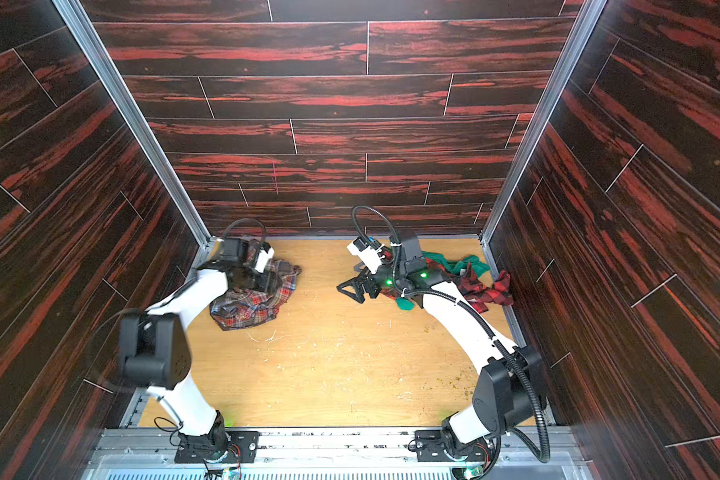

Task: Pick out a specific cloth from the pile

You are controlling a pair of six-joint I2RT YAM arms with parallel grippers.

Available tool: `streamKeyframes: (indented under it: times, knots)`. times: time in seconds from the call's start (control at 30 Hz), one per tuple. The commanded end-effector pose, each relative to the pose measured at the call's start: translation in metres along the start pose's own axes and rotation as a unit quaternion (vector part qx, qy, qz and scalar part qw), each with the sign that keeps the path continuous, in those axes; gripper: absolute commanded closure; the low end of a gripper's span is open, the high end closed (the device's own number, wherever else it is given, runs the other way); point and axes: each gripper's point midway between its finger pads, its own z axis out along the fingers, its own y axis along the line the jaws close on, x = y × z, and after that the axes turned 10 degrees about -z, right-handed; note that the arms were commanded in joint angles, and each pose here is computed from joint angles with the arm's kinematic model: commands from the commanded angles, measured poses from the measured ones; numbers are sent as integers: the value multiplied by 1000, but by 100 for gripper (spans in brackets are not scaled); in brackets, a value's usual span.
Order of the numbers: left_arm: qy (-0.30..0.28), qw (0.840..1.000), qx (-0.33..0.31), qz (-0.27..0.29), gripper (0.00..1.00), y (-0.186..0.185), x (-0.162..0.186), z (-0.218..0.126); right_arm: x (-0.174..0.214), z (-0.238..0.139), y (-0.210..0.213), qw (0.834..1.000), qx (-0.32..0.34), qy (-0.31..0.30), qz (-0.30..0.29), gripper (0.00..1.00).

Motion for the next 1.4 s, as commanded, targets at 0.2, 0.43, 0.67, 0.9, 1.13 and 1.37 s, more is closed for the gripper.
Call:
streamKeyframes:
  times: [0.2,0.43,0.67,0.9,1.13,1.37]
  knots:
    - [46,966,-198,-160,11,76,51,-5,-17,-10,0,1000,-2,-7,-10,2]
    - [121,934,-168,-291,1,75,91,60,-11,-12,-1,1000,4,1,6,2]
    - [126,907,-205,-345,1,127,70,112,-4,-14,-10,1000,18,10,18,2]
    - [121,918,-195,-323,1,132,36,83,10,-30,-19,998,51,7,46,2]
    - [-72,960,-104,-251,1,92,-34,3,29,-79,-85,978,170,-41,116,2]
    - [-275,925,-207,-161,1,108,-8,-88,101,-178,-147,869,472,-82,124,1]
